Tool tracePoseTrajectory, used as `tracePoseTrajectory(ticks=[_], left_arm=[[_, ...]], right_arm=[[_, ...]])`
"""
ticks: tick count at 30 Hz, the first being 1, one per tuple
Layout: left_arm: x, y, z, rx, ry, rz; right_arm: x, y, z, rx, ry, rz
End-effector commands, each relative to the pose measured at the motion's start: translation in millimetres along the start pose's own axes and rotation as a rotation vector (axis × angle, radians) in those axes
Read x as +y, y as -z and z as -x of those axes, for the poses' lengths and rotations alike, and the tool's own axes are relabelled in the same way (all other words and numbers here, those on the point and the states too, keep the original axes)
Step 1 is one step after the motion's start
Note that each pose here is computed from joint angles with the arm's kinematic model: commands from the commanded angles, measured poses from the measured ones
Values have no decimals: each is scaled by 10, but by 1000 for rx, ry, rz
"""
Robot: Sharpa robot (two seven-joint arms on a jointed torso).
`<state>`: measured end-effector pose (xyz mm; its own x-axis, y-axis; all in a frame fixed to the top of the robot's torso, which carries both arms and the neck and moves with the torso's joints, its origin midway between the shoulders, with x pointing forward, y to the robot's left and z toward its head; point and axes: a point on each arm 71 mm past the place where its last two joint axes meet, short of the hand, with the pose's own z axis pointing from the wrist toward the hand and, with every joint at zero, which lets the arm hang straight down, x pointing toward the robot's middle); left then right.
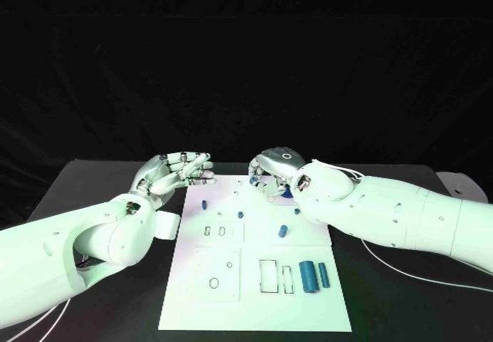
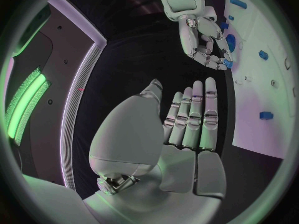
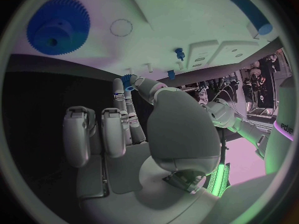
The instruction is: Assemble the parts on the task board
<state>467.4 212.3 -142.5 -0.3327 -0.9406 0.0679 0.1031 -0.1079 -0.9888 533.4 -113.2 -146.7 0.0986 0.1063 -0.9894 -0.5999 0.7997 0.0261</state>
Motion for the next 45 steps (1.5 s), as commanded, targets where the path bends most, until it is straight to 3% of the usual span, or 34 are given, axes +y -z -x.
tracePoseTrajectory(ticks=[1,18,45], left_arm=[[-12,-10,-31,21,11,-5],[-12,-26,-47,25,13,-7],[-17,-48,-60,27,13,-8]], right_arm=[[18,-57,8,-39,-6,-14],[76,-226,-139,-24,-9,-24],[155,-294,-202,-1,-21,-13]])
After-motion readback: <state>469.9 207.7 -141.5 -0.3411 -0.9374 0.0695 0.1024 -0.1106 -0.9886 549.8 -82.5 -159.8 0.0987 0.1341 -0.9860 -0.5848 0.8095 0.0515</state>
